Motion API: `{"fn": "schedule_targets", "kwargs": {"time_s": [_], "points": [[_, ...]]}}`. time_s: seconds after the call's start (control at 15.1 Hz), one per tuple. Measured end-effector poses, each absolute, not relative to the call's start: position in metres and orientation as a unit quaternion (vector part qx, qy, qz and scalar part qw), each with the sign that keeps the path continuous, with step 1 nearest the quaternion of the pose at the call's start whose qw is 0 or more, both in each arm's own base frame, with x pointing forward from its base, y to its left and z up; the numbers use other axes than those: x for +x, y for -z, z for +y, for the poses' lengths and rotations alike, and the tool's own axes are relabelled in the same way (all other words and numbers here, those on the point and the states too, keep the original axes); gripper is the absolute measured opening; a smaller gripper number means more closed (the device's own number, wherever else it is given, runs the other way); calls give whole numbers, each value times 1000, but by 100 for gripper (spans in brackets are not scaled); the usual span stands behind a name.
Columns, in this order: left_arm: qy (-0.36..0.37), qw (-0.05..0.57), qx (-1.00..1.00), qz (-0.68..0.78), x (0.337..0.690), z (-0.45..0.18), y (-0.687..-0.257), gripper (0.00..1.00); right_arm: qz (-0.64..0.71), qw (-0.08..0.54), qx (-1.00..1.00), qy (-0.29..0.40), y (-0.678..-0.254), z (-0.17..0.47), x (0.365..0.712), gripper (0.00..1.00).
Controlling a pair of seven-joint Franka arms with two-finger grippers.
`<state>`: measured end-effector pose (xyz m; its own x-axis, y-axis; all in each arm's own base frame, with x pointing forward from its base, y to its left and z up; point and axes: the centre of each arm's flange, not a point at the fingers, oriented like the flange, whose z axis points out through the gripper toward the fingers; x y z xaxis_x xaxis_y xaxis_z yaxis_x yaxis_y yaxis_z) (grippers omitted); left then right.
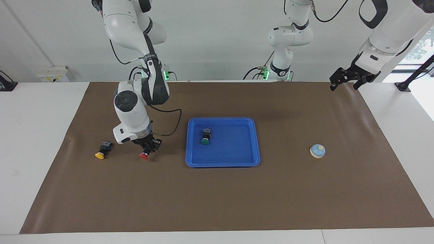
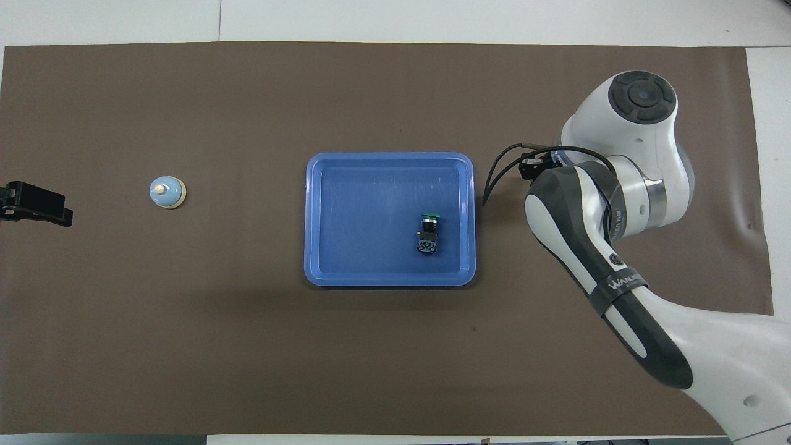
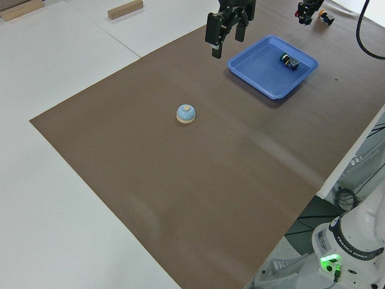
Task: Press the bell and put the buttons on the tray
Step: 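Carry the red button into the tray beside the green one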
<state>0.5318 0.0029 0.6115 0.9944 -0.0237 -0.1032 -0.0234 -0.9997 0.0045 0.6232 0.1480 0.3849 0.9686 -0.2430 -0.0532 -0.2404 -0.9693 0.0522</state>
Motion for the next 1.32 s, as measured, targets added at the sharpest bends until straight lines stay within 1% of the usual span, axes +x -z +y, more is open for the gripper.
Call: {"fn": "schedule_targets", "kwargs": {"time_s": [0.13, 0.26, 0.53, 0.73, 0.99, 1.32], "points": [[52, 2, 999, -12, 532, 3, -612, 100, -108, 7, 994, 33, -406, 192, 621, 41], [52, 2, 999, -12, 532, 3, -612, 100, -107, -2, 994, 32, -410, 243, 610, 41], [52, 2, 999, -12, 532, 3, -612, 100, -113, -20, 993, 36, -405, 340, 575, 41], [52, 2, 999, -12, 532, 3, -612, 100, -106, -25, 994, 29, -389, 390, 556, 41], [52, 2, 999, -12, 532, 3, -612, 100, -92, -33, 995, 19, -353, 418, 548, 41], [52, 2, 999, -12, 532, 3, -612, 100, -95, -34, 995, 15, -317, 413, 543, 41]]}}
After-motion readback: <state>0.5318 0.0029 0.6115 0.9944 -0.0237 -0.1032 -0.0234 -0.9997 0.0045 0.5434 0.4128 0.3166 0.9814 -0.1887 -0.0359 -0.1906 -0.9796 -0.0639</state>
